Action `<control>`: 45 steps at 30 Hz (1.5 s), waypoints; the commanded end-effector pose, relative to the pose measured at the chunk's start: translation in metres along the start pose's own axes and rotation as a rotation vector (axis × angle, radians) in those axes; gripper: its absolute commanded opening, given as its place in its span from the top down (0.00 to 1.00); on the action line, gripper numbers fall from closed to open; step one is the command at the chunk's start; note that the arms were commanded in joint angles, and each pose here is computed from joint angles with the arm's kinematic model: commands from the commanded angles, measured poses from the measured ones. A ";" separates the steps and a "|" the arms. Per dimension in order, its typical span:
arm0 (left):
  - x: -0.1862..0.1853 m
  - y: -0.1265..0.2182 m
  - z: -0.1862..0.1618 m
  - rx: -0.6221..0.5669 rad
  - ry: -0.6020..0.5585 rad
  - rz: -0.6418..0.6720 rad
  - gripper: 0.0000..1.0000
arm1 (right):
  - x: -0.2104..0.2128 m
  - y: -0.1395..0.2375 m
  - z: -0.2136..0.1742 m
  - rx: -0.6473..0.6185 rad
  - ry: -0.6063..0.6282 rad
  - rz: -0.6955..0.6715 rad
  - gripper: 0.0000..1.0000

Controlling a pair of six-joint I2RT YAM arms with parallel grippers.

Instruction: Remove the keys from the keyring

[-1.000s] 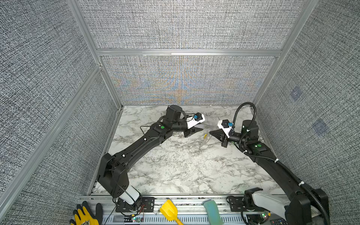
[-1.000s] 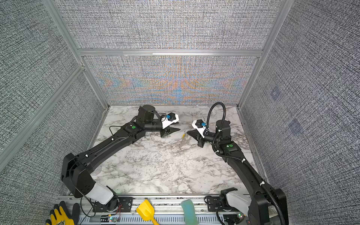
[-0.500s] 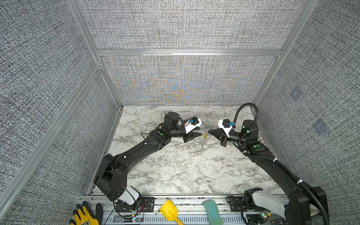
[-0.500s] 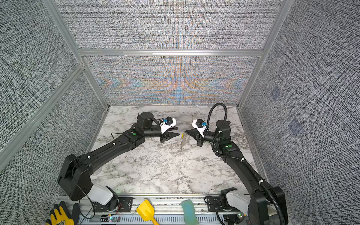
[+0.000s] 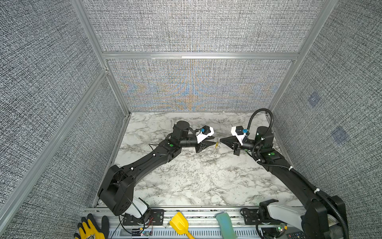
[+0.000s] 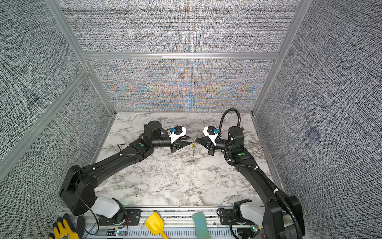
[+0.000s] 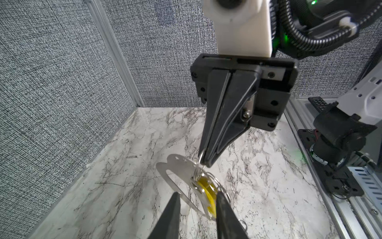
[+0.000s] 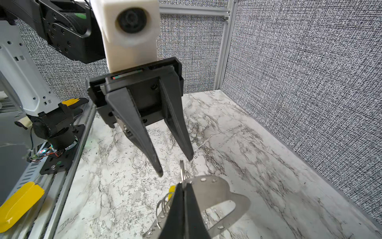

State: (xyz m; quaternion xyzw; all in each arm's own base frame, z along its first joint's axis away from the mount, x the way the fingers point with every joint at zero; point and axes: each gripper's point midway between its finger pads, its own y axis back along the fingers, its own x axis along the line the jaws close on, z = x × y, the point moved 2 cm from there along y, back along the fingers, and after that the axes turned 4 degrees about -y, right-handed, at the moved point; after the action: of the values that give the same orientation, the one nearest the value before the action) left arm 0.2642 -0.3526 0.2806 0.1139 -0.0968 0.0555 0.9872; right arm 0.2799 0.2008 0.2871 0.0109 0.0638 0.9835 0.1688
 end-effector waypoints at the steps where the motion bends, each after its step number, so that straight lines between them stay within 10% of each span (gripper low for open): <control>1: 0.000 0.002 0.013 -0.047 -0.043 0.002 0.71 | 0.003 -0.001 0.007 -0.017 0.027 0.021 1.00; 32: -0.009 -0.009 0.012 -0.036 -0.082 -0.056 1.00 | 0.005 -0.003 0.005 0.008 0.034 0.022 1.00; 36: -0.008 -0.009 0.012 -0.030 -0.109 -0.037 1.00 | 0.003 -0.001 -0.002 0.044 0.049 -0.013 0.76; 45: -0.007 -0.010 0.011 0.013 -0.270 0.040 1.00 | -0.001 0.015 -0.024 0.166 0.125 -0.138 0.68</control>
State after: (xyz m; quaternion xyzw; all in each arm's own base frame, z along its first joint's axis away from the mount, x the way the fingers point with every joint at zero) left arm 0.2535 -0.3660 0.2828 0.1223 -0.1851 0.0444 0.9741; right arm 0.2732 0.1914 0.2776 -0.0309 0.1232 0.9694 0.2100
